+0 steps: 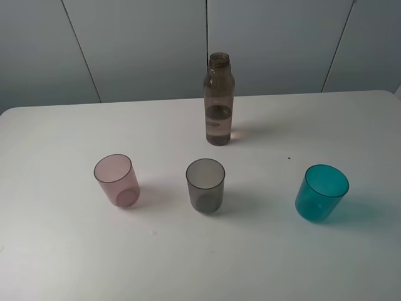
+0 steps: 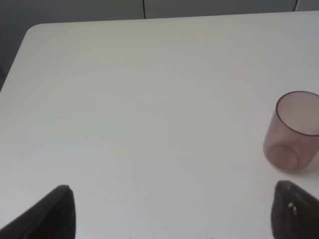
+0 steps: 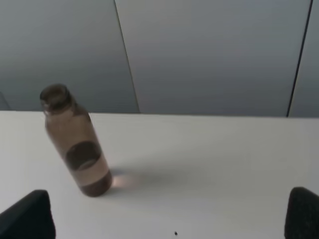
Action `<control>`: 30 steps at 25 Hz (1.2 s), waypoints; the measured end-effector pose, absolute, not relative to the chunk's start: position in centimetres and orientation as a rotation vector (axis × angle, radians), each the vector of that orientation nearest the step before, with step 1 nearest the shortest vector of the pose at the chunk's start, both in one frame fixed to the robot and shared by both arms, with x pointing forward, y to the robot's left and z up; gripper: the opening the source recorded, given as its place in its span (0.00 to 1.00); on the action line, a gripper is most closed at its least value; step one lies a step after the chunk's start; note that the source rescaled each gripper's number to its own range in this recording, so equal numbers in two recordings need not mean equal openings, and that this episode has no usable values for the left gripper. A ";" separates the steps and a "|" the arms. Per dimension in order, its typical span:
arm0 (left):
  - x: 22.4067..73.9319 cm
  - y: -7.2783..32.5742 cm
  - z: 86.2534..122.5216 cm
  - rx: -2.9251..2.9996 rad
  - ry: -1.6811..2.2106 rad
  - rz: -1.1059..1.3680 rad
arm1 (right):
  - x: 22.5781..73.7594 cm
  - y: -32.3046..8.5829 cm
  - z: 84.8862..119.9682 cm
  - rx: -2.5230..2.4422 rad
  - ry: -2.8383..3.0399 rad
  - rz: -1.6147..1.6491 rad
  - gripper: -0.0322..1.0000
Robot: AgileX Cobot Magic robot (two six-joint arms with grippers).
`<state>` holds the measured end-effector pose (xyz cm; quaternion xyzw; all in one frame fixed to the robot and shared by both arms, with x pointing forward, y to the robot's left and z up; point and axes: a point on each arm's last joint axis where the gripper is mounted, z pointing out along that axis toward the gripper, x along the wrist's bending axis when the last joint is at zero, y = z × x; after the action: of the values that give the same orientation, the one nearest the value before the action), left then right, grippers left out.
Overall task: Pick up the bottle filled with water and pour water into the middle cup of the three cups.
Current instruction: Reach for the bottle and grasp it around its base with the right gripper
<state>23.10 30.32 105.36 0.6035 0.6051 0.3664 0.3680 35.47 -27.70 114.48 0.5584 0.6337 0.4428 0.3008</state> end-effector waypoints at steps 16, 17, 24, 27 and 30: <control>23.1 30.3 105.4 1.550 1.554 0.941 | 50.0 -18.0 105.0 1.360 2.122 1.081 1.00; 23.1 30.3 105.4 1.550 1.554 0.941 | 50.3 -17.5 104.3 1.341 2.137 1.071 1.00; 23.1 30.3 105.4 1.548 1.555 0.940 | 52.6 -14.8 99.5 1.239 2.207 0.987 1.00; 23.1 30.3 105.4 1.548 1.555 0.940 | 53.5 -14.6 97.8 1.205 2.206 0.948 1.00; 23.1 30.3 105.4 1.548 1.555 0.940 | 54.1 -14.4 96.6 1.208 2.193 0.942 1.00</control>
<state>23.10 30.32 105.36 0.6030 0.6056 0.3661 0.3683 54.09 -14.36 96.63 0.4394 0.7976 0.3425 0.2311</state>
